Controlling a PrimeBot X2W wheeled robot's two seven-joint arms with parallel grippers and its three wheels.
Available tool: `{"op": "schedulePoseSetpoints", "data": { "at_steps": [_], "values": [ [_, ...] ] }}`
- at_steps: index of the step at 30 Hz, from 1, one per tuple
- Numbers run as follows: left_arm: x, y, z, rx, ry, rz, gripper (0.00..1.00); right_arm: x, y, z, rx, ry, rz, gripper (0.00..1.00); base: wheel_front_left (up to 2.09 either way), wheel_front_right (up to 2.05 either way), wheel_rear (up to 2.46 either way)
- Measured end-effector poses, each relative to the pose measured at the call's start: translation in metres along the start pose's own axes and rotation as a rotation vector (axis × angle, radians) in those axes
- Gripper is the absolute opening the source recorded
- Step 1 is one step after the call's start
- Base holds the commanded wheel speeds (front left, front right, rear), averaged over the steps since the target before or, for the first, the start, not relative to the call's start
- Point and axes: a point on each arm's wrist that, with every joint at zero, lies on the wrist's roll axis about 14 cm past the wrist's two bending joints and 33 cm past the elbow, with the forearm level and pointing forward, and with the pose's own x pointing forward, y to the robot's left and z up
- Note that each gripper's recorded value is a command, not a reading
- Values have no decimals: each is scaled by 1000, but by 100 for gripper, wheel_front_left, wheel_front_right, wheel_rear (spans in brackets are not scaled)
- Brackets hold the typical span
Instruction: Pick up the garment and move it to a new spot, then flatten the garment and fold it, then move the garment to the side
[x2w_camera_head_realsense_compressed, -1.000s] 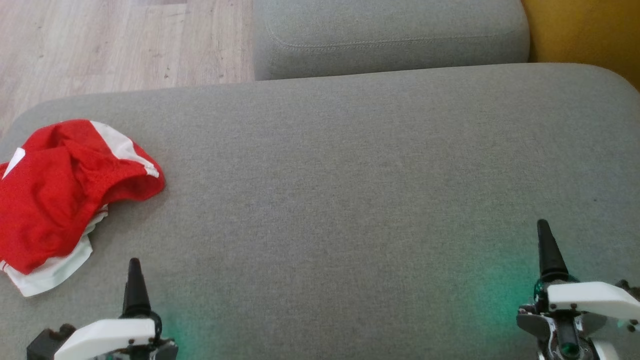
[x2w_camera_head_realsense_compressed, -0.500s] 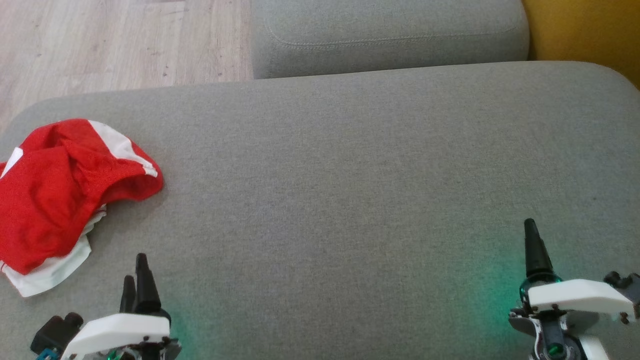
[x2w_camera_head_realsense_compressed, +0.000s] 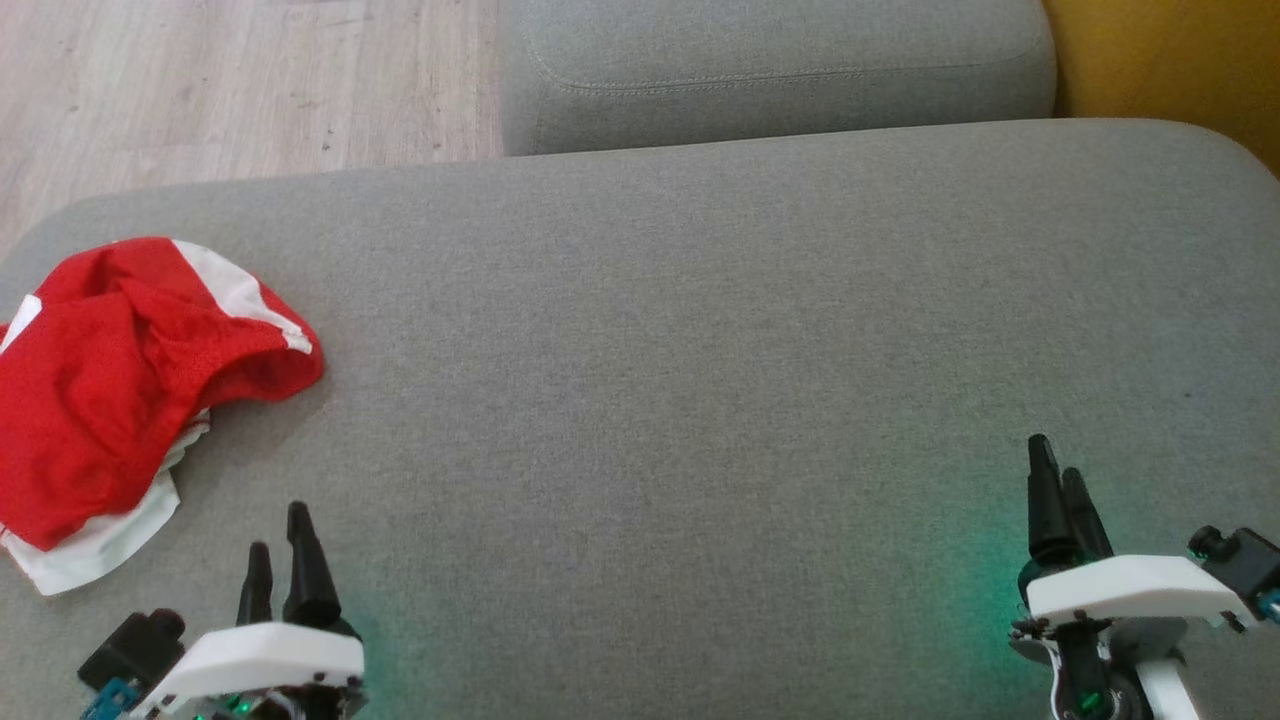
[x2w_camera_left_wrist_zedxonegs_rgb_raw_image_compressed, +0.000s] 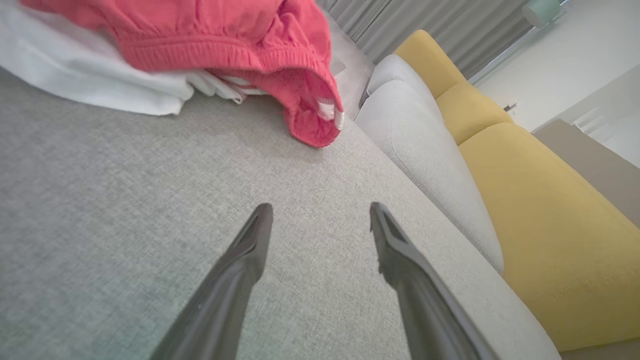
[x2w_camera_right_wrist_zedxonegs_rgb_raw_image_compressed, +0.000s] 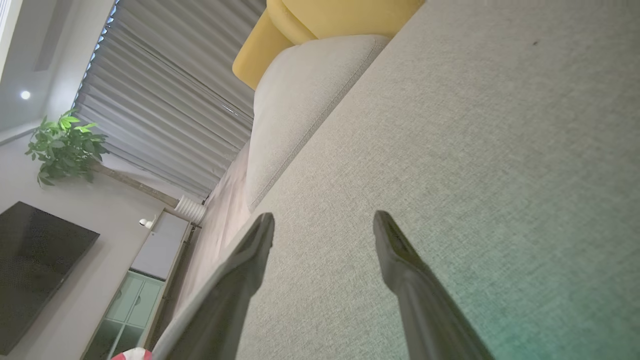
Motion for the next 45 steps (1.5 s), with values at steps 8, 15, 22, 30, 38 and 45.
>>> {"op": "schedulePoseSetpoints", "data": {
  "at_steps": [8,15,22,30,38,45],
  "values": [
    [1,-1,1,88,-8,-3,100,0,-3,0,-86,-5,-6,100,0,0,0],
    [2,0,0,179,-12,2,100,2,-2,1,-179,-8,2,100,0,0,0],
    [1,4,-4,267,-8,13,100,0,-7,-11,-269,31,-3,100,0,0,0],
    [0,1,-5,377,-15,0,100,4,-3,-9,-397,30,23,100,0,0,0],
    [1,-6,-11,494,-8,-38,100,6,1,-15,-515,46,51,100,0,0,0],
    [2,-10,-16,596,0,-65,100,5,-1,-20,-614,61,64,100,0,0,0]
  ]
}}
